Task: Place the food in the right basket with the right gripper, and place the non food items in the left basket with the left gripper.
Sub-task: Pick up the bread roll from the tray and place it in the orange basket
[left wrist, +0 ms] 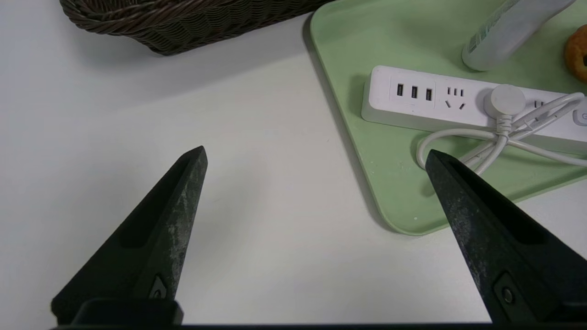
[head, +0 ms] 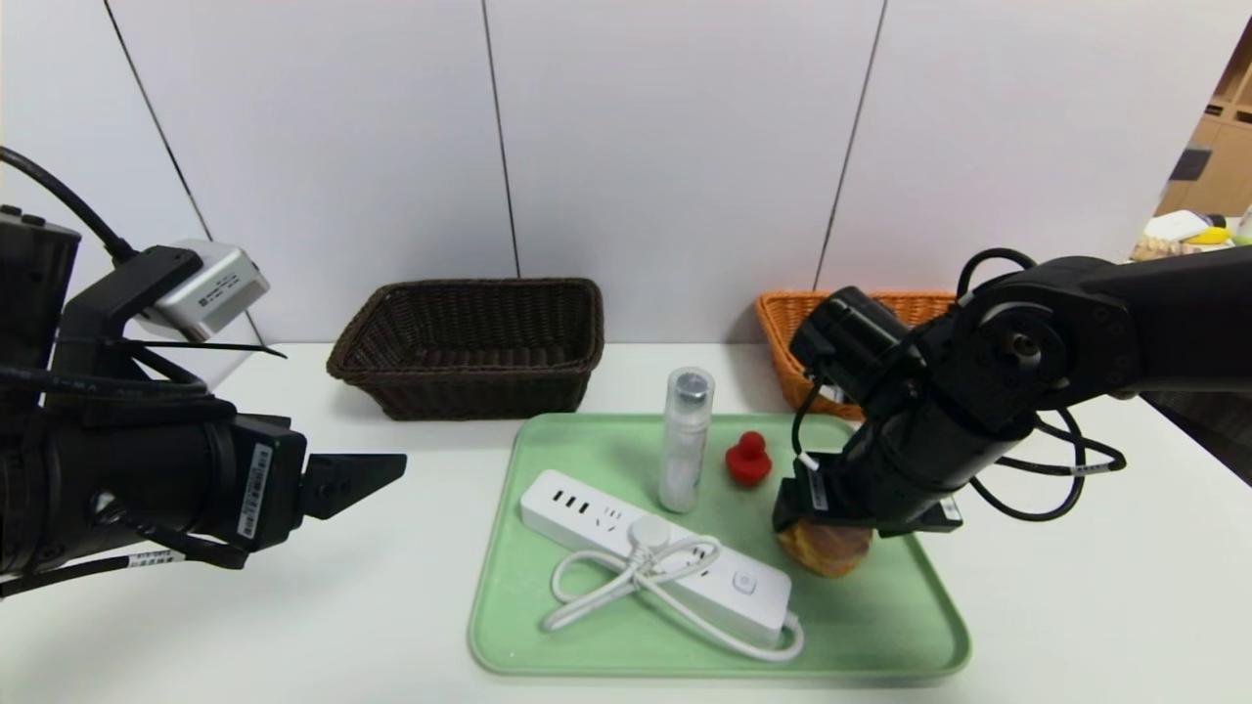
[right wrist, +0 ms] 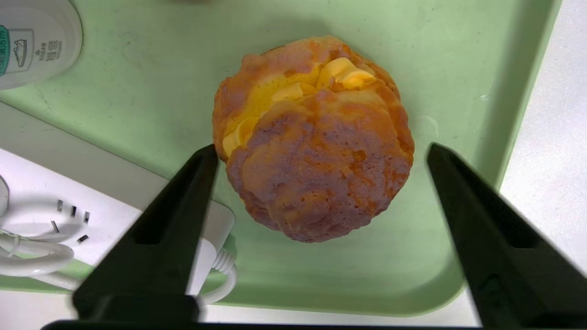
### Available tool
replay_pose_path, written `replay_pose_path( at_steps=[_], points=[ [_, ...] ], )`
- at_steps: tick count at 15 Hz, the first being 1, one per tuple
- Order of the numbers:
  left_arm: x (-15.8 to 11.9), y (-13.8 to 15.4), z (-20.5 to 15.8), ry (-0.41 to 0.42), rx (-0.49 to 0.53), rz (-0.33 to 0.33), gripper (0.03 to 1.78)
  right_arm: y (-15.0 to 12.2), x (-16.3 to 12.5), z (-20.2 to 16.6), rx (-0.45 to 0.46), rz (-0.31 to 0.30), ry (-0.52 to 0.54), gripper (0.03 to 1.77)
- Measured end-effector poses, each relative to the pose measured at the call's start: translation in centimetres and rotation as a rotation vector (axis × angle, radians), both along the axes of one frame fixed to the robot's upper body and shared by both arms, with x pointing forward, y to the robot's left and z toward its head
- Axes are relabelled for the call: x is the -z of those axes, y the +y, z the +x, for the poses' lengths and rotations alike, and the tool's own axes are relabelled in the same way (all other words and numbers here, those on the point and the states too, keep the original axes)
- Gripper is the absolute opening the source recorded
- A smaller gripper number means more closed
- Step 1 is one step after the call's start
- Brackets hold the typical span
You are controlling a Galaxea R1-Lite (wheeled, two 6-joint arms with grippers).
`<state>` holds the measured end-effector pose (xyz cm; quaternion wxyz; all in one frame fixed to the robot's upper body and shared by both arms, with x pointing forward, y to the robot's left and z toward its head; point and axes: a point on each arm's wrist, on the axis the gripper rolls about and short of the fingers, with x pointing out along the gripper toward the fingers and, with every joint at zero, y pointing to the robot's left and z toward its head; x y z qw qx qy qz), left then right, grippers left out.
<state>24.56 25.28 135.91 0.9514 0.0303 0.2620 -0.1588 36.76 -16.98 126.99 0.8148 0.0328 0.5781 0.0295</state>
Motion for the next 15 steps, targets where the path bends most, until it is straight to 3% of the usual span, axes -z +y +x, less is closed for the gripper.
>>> replay_pose_path(
  at_steps=[3,6,10,15],
  points=[
    [0.0,-0.1,-0.1,0.006,-0.002,-0.018,1.69,0.0,0.3,0.2,0.003,-0.004,0.006,1.03],
    [0.0,-0.2,-0.1,0.008,-0.001,-0.021,1.69,0.1,0.7,0.4,0.003,-0.008,0.017,0.81],
    [0.1,-0.1,-0.2,0.009,-0.001,-0.024,1.69,0.4,-0.7,0.4,-0.003,0.016,-0.023,0.79],
    [-0.1,-0.1,-0.5,0.001,0.006,-0.029,1.69,0.2,-5.7,-2.2,-0.042,0.103,-0.158,0.79]
  ],
)
